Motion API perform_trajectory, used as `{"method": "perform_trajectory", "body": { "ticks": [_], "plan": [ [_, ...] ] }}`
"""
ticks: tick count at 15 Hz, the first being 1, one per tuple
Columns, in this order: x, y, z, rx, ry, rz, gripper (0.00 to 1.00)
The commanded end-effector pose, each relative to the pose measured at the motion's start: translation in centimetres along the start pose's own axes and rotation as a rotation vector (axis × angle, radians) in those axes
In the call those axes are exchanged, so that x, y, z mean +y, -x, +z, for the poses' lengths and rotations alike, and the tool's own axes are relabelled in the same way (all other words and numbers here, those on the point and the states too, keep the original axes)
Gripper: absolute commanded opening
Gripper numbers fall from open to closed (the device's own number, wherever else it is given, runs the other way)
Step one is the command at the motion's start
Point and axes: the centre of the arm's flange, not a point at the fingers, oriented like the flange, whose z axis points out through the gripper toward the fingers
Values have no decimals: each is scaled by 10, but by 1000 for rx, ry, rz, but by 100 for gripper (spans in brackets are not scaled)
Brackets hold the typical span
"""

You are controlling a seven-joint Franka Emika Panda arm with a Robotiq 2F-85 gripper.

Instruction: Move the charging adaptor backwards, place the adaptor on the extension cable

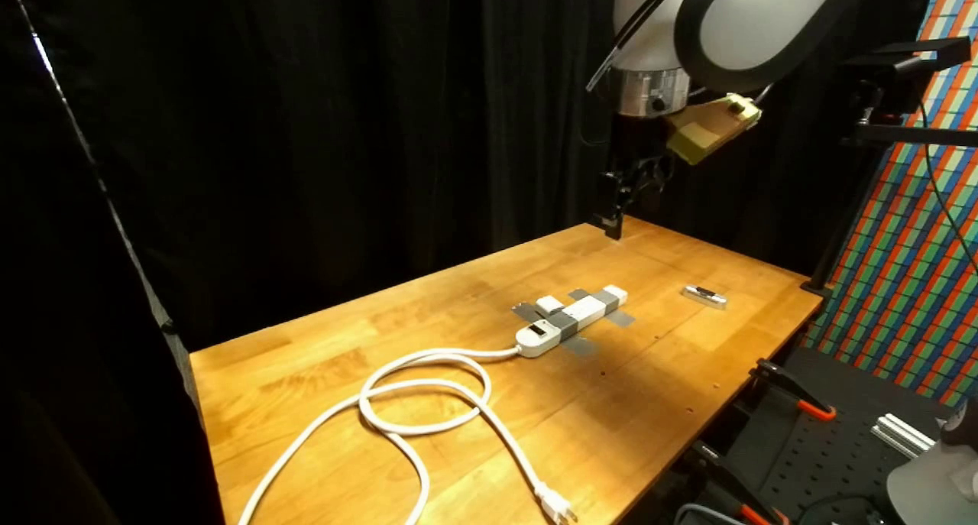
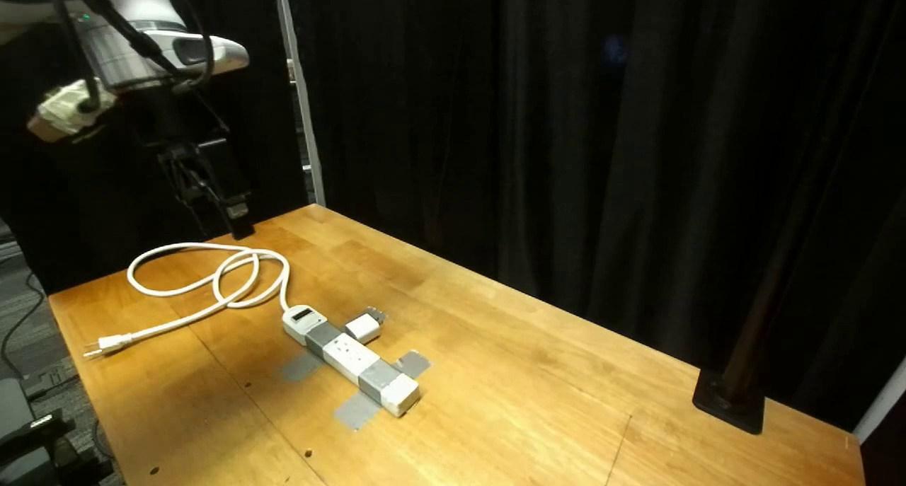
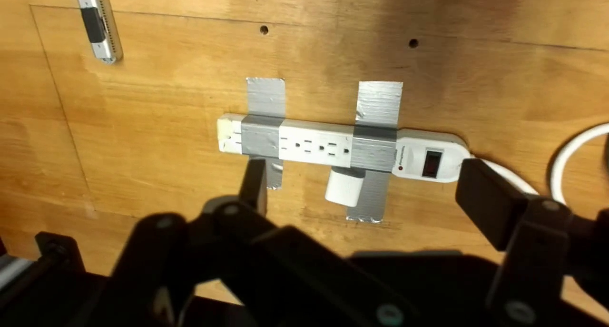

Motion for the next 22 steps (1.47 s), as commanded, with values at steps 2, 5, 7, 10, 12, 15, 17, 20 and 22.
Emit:
{"method": "perform_trajectory", "body": {
  "ticks": [2, 5, 7, 10, 12, 15, 17, 20, 22],
  "plan": [
    [15, -80, 36, -60, -105, 105, 100],
    [31, -103, 62, -49, -202, 182, 100],
    [37, -111, 78, -22, -246, 223, 100],
    [35, -107, 99, 34, -260, 229, 100],
    [31, -105, 112, 77, -249, 224, 100],
    [19, -105, 133, 89, -244, 207, 100],
    [13, -108, 147, 76, -232, 187, 100],
    [9, -110, 169, 21, -217, 173, 100],
    [8, -111, 184, 10, -204, 177, 100]
  ]
}}
